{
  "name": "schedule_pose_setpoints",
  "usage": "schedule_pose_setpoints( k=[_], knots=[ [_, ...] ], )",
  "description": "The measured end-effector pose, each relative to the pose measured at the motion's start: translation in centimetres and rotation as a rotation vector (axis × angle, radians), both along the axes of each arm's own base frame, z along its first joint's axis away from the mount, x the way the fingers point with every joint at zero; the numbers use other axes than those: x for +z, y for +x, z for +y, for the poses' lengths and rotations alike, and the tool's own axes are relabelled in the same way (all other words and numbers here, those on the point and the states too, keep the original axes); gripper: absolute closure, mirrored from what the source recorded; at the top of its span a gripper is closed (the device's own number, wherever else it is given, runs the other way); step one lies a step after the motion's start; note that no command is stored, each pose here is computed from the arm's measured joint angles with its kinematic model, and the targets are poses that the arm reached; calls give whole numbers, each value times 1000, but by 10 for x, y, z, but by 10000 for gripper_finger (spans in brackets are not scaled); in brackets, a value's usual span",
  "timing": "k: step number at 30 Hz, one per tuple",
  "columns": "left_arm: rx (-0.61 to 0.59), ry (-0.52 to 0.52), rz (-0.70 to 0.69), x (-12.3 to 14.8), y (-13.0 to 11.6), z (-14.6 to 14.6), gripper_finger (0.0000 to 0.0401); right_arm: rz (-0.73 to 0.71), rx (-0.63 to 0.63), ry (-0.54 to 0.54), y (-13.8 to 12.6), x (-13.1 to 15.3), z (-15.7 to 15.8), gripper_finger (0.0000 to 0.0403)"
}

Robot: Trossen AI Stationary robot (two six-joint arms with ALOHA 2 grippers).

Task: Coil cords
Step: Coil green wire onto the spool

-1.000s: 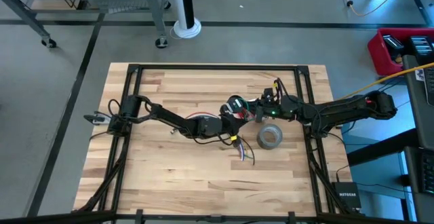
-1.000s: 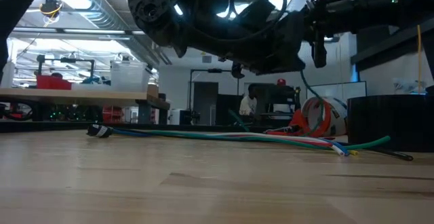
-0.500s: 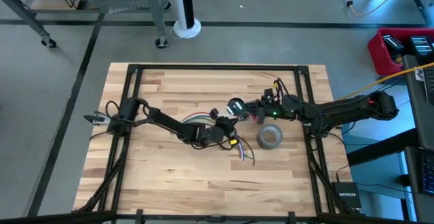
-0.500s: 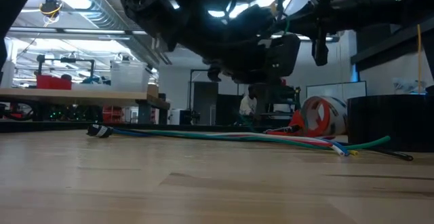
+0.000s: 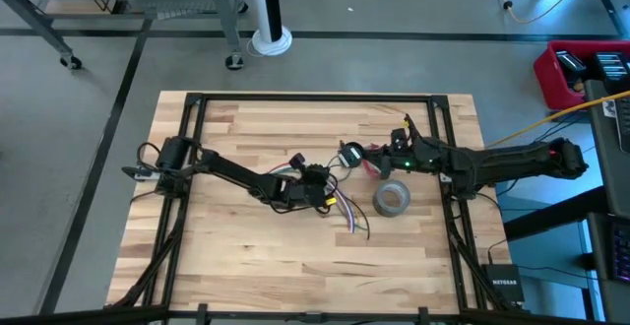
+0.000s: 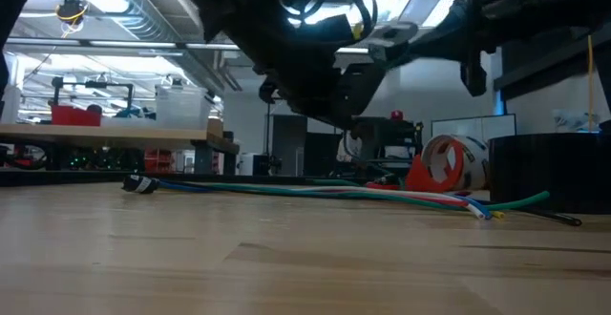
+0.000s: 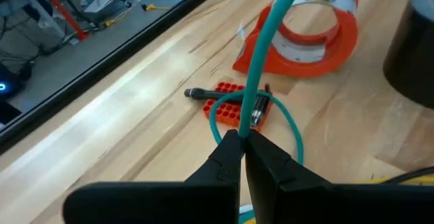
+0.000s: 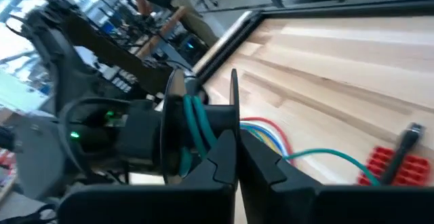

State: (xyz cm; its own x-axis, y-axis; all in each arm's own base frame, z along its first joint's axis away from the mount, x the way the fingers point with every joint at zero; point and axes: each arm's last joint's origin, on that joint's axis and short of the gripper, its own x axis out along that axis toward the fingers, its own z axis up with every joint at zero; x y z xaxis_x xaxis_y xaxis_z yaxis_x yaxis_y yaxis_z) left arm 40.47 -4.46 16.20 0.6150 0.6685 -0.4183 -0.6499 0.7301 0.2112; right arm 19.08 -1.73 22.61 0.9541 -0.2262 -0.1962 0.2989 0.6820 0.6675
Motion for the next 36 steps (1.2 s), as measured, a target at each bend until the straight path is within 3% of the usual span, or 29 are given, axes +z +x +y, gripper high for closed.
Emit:
schedule_pose_setpoints(
  k=[17,28,36],
  knots=[
    [60,32,44,21,-6,35,401,165,26,53,-8,-14,2,396],
    [-138,-222,-50,47,-10,39,401,203,27,78,-10,-18,2,396],
    [-155,-317,-129,70,-19,40,401,200,26,79,-9,-18,2,396]
  ],
)
